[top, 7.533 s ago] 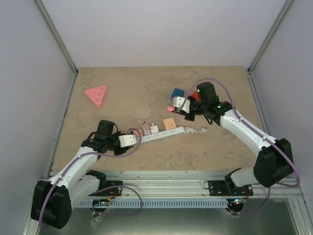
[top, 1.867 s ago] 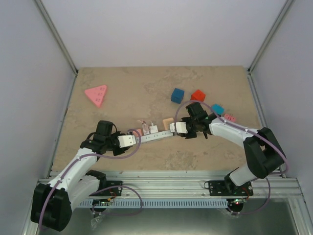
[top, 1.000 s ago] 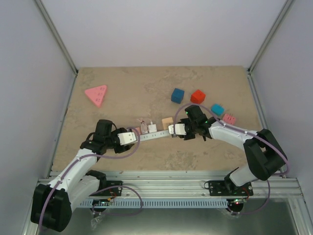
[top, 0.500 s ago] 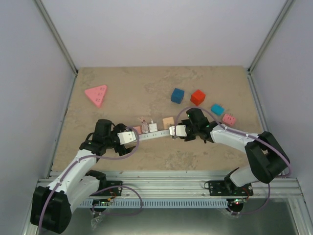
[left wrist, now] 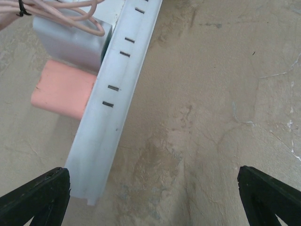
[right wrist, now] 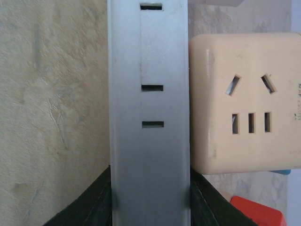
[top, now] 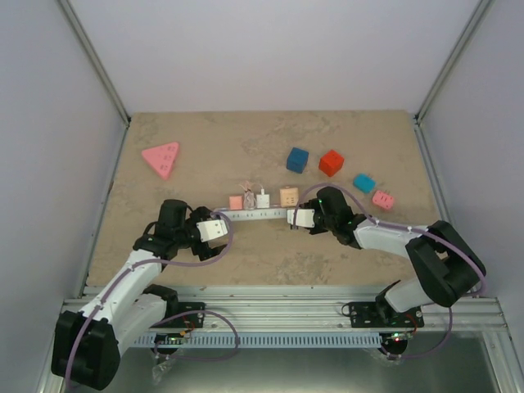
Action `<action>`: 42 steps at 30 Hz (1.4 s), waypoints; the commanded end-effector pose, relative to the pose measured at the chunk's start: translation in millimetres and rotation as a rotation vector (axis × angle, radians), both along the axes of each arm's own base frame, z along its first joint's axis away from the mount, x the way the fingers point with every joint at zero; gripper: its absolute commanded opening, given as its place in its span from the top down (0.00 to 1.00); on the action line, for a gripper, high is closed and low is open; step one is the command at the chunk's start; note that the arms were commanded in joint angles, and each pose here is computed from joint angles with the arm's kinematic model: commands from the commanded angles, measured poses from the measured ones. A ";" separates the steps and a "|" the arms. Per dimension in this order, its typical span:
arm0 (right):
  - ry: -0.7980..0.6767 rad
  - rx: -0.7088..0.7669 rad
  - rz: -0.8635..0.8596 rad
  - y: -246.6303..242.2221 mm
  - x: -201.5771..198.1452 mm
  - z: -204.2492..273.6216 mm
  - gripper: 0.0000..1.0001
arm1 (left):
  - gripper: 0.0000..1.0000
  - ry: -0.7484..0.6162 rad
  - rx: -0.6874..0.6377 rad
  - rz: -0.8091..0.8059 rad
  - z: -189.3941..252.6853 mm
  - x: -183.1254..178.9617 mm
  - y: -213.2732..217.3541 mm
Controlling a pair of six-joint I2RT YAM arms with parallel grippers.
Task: Pull the plug off the socket
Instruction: Place the socket at the center of the board.
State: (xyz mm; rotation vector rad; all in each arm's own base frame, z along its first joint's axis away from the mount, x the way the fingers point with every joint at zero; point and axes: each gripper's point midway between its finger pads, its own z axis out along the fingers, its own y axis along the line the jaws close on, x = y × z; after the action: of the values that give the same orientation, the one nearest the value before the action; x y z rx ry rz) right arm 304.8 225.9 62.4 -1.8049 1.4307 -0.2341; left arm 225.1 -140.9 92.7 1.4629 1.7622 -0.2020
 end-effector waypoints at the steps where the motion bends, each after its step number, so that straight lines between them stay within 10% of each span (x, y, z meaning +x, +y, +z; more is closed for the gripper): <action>1: -0.065 -0.005 -0.042 -4.2 10.3 3.1 0.99 | 0.00 0.018 -0.031 -0.001 3.9 1.4 -1.5; 9: -0.055 -0.024 -0.007 -1.3 1.5 -2.3 0.74 | 0.03 0.015 -0.031 0.008 7.7 7.5 -1.0; 26: -0.052 -0.057 0.031 -3.5 -8.3 -8.5 0.76 | 0.23 -0.012 0.067 -0.042 5.2 33.1 5.8; 42: -0.049 -0.060 0.040 -3.0 -10.9 -5.2 0.70 | 0.62 0.051 0.174 -0.105 -27.2 38.8 11.4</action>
State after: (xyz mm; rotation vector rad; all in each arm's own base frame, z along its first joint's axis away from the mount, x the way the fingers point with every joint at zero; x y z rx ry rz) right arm 300.6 224.3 60.5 -1.8111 1.3942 -0.2851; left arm 271.8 -133.8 75.9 1.6426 1.7818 -0.1519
